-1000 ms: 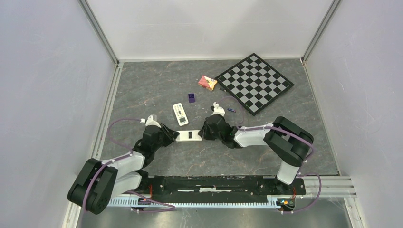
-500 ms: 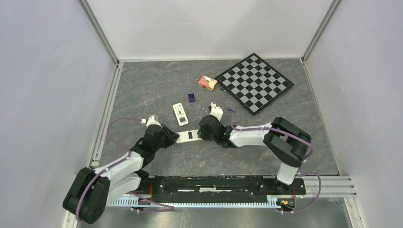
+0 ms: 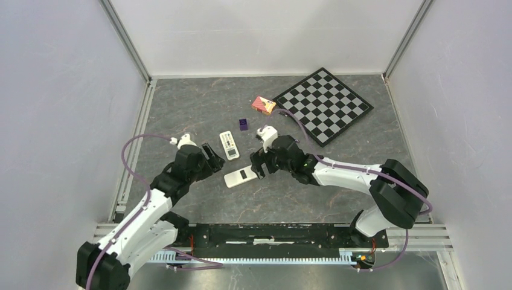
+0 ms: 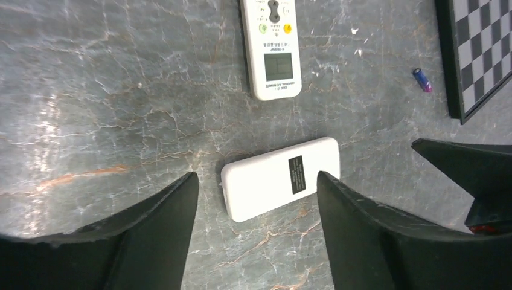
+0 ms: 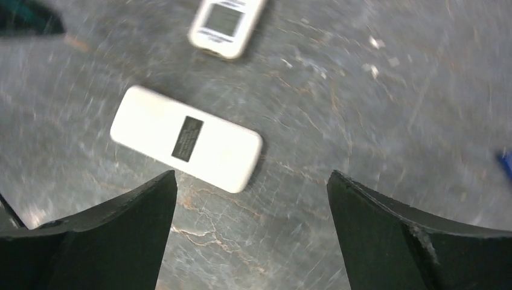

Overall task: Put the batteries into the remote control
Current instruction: Load the battery cover into the remote control, then pick up the remote control from the center of the board, then place the remote control at the center of the board.

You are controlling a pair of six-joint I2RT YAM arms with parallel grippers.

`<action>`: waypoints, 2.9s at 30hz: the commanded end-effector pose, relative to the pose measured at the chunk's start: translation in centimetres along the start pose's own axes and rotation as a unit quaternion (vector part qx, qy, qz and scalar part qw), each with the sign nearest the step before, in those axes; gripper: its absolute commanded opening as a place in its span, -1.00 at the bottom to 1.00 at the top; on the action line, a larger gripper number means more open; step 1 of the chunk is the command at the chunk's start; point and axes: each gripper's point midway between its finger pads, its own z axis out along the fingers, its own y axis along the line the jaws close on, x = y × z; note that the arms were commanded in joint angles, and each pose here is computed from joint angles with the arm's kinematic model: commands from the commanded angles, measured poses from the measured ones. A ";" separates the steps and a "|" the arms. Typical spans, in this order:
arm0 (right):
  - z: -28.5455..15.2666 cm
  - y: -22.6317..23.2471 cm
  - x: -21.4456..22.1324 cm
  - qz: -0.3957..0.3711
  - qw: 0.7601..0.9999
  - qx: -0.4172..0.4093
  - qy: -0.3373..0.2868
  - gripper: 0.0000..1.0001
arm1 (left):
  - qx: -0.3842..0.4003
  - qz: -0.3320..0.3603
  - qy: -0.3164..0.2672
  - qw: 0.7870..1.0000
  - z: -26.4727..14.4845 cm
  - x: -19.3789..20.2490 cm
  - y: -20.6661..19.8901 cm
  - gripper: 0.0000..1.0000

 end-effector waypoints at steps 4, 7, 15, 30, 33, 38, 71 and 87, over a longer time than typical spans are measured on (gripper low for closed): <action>0.6 4.1 0.8 -0.338 0.926 -0.167 0.006 0.96 | -0.029 0.031 -0.084 0.996 -5.1 -5.0 0.2 0.99; 1.7 4.7 1.1 -0.396 0.897 -0.196 0.017 0.96 | -0.018 0.027 -0.112 0.993 -7.3 -6.4 -0.3 0.99; 5.4 5.2 2.9 -0.472 0.841 -0.250 0.082 0.96 | 0.017 0.027 -0.136 0.990 -11.2 -7.9 -1.7 0.99; 6.5 5.3 7.1 -0.447 0.793 -0.360 0.203 0.55 | 0.035 0.045 -0.141 0.988 -13.0 -8.4 -2.3 0.99; 6.3 4.6 7.5 -0.445 0.795 -0.350 0.216 0.30 | 0.035 0.045 -0.140 0.988 -12.9 -8.3 -2.3 0.99; 5.9 4.5 6.3 -0.426 0.824 -0.319 0.192 -0.11 | 0.036 0.044 -0.138 0.989 -12.6 -8.2 -2.3 0.99; -9.9 -22.1 10.6 0.178 0.933 0.310 0.027 -0.03 | 0.029 0.065 -0.119 0.990 -8.3 -6.4 -1.5 0.99; -11.0 -21.4 1.9 0.137 0.951 0.275 -0.024 0.80 | 0.028 0.068 -0.133 0.988 -8.5 -7.0 -1.5 0.99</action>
